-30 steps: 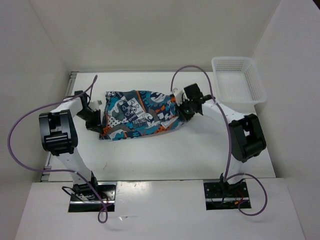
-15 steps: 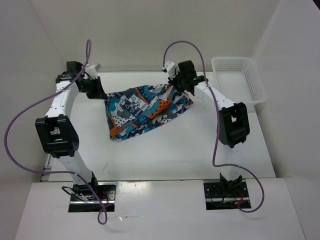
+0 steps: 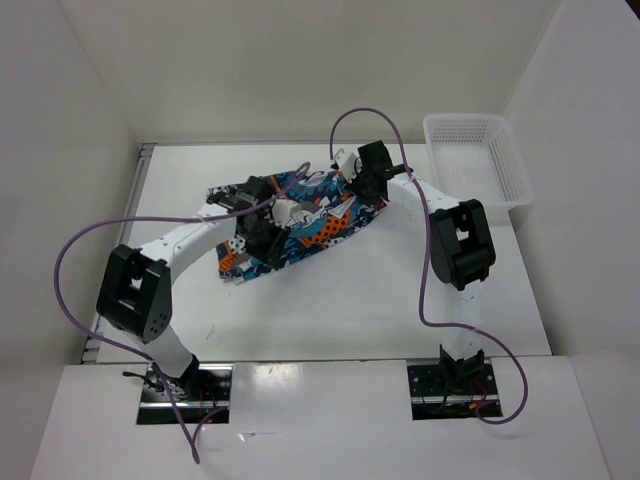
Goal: Fold and stack the shorts
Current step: Fold the shorts
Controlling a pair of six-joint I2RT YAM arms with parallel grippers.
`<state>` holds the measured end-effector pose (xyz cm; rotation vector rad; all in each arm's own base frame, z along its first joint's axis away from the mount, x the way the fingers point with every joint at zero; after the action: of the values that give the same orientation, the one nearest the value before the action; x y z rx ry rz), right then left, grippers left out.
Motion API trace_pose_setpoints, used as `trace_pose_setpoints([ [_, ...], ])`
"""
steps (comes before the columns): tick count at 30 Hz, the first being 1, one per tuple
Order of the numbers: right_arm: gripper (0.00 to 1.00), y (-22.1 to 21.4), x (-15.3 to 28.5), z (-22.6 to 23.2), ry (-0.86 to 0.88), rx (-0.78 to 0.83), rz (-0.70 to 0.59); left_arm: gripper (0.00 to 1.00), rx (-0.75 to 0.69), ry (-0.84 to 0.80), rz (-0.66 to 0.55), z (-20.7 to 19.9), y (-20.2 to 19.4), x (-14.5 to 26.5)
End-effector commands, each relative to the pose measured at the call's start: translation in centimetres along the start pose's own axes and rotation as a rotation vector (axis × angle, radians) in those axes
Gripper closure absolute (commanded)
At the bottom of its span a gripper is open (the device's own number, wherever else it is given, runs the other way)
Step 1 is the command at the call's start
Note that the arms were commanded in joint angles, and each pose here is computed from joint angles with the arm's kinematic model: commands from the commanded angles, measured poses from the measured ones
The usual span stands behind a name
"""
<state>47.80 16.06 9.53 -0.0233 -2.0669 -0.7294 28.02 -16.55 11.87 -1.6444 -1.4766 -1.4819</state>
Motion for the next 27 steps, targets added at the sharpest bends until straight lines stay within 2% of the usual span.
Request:
trace_pose_setpoints([
  [1, 1.00, 0.8, 1.4, -1.5, -0.064, 0.004, -0.029, 0.58, -0.101, 0.163, -0.002, -0.1, -1.5, -0.5],
  [3, 1.00, 0.9, 1.8, -1.8, -0.077, 0.003, -0.029, 0.58, -0.169, 0.233, -0.029, -0.5, -2.0, -1.6],
  [4, 1.00, 0.9, 1.8, -1.8, -0.077, -0.009, -0.030, 0.58, -0.182, 0.349, -0.026, 1.3, -3.2, -2.1],
  [5, 1.00, 0.9, 1.8, -1.8, -0.077, -0.009, -0.030, 0.58, -0.192, 0.388, -0.062, 1.8, -2.9, -2.7],
  [9, 1.00, 1.5, 2.6, -2.1, -0.084, -0.008, -0.052, 0.59, -0.192, 0.510, -0.060, 4.1, -4.5, -3.2],
  [11, 1.00, 1.5, 2.6, -2.1, -0.084, -0.008, -0.052, 0.59, -0.190, 0.549, -0.099, 4.8, -4.2, -3.5],
  [16, 1.00, 1.8, 3.3, -2.1, -0.086, -0.007, -0.067, 0.55, -0.187, 0.570, -0.145, 4.8, -2.8, -3.4],
  [20, 1.00, 1.5, 3.1, -1.9, -0.080, -0.007, -0.060, 0.54, -0.172, 0.559, -0.075, 5.7, -4.4, -4.7],
  [24, 1.00, 1.7, 3.5, -2.0, -0.086, -0.007, -0.067, 0.54, -0.122, 0.591, -0.112, 7.3, -3.5, -4.5],
  [27, 1.00, 1.7, 3.5, -1.8, -0.072, -0.007, -0.067, 0.53, -0.088, 0.596, -0.066, 8.5, -4.3, -4.6],
])
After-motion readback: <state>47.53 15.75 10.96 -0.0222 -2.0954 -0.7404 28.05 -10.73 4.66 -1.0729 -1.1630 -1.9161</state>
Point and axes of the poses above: each gripper's point midway between its finger pads, its own x axis back along the fingers, its own z axis along the line the jaws close on, y = z × x, the point moved 3 cm from there along x, back along the fingers, and after that the axes turned 9 degrees about x, right-handed, at the moved point
